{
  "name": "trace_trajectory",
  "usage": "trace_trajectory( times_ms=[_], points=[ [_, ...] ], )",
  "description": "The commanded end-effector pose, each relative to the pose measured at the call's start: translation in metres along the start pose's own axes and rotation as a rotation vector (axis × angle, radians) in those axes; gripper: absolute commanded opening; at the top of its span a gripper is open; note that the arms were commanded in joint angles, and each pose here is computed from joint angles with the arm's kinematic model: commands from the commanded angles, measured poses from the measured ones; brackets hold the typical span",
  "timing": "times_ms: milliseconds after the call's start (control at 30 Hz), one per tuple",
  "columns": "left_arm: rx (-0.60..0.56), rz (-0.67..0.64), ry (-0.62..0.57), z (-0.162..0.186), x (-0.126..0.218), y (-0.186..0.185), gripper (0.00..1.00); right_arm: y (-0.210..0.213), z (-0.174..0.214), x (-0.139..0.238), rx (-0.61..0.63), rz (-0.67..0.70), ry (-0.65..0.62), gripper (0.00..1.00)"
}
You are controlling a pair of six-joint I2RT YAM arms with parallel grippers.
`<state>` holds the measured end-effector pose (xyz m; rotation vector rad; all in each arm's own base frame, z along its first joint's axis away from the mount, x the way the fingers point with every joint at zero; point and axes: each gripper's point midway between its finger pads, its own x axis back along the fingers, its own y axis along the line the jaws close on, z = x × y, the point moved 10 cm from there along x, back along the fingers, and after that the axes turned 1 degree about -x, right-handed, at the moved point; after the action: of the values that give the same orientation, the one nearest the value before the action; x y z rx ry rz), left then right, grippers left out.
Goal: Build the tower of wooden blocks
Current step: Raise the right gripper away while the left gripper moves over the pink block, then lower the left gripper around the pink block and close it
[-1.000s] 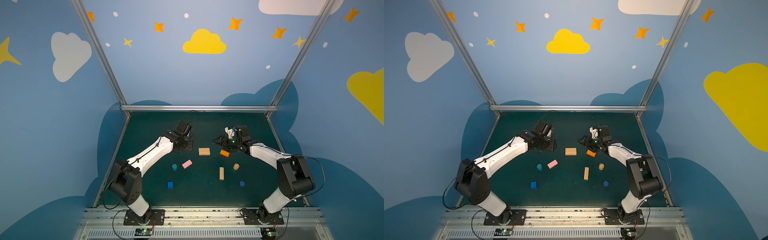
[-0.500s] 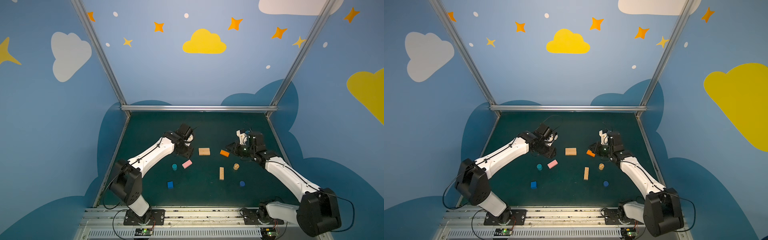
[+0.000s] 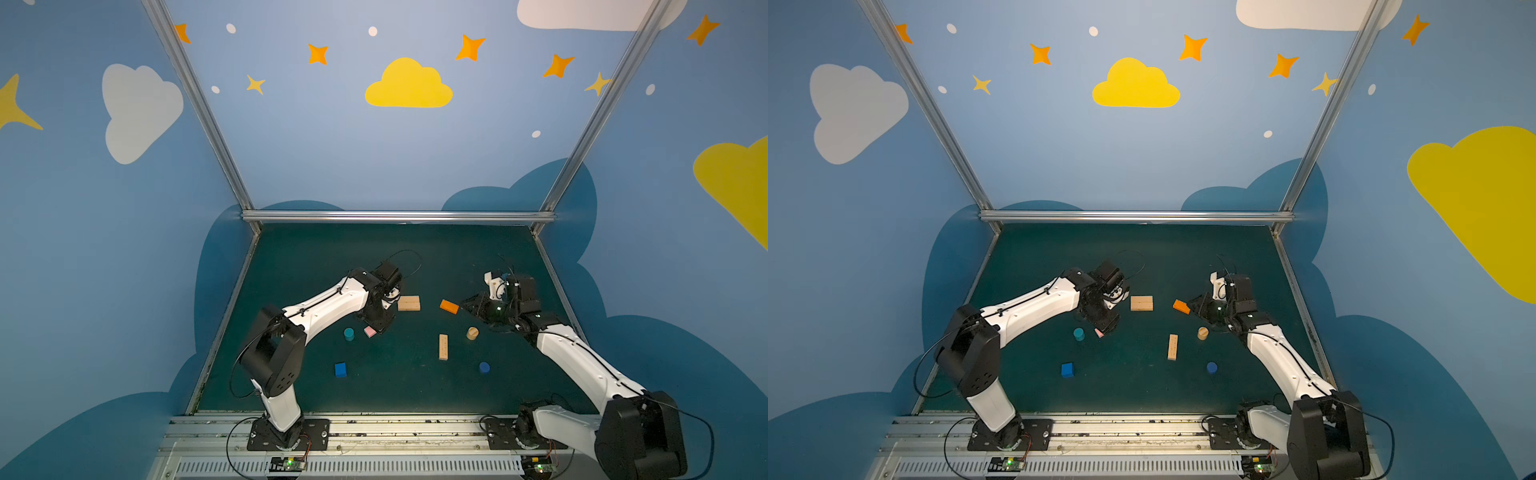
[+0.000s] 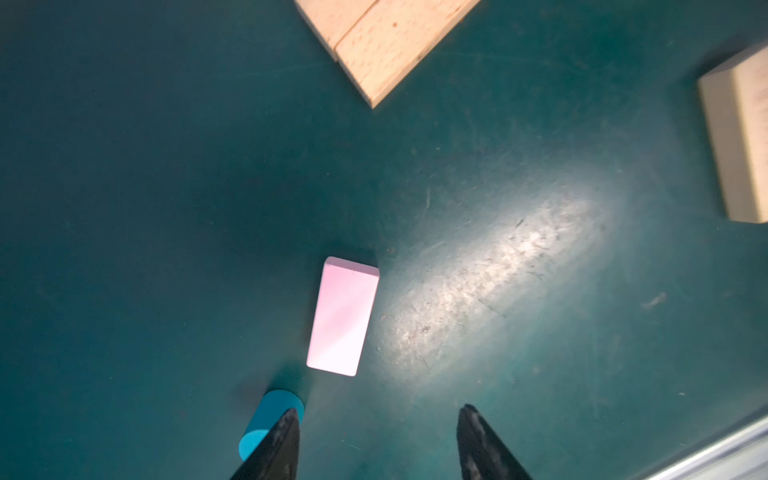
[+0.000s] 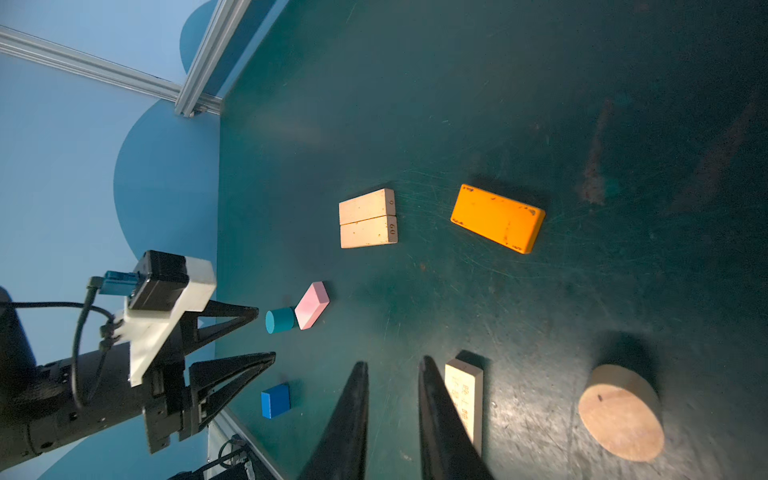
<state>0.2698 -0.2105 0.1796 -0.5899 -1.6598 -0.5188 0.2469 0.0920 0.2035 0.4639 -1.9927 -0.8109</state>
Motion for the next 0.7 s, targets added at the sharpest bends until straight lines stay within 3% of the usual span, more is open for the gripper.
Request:
trace_trajectory(
  times_ms=[0, 433, 667],
  points=[
    [-0.036, -0.037, 0.068, 0.002, -0.018, 0.002, 0.62, -0.002, 0.002, 0.003, 0.002, -0.003, -0.002, 0.22],
    [-0.074, -0.066, 0.124, -0.006, -0.046, 0.006, 0.62, -0.005, 0.001, 0.006, -0.013, 0.007, -0.011, 0.22],
    [-0.067, -0.066, 0.078, -0.013, -0.049, 0.012, 0.62, -0.006, 0.001, 0.007, -0.018, 0.01, -0.012, 0.22]
  ],
)
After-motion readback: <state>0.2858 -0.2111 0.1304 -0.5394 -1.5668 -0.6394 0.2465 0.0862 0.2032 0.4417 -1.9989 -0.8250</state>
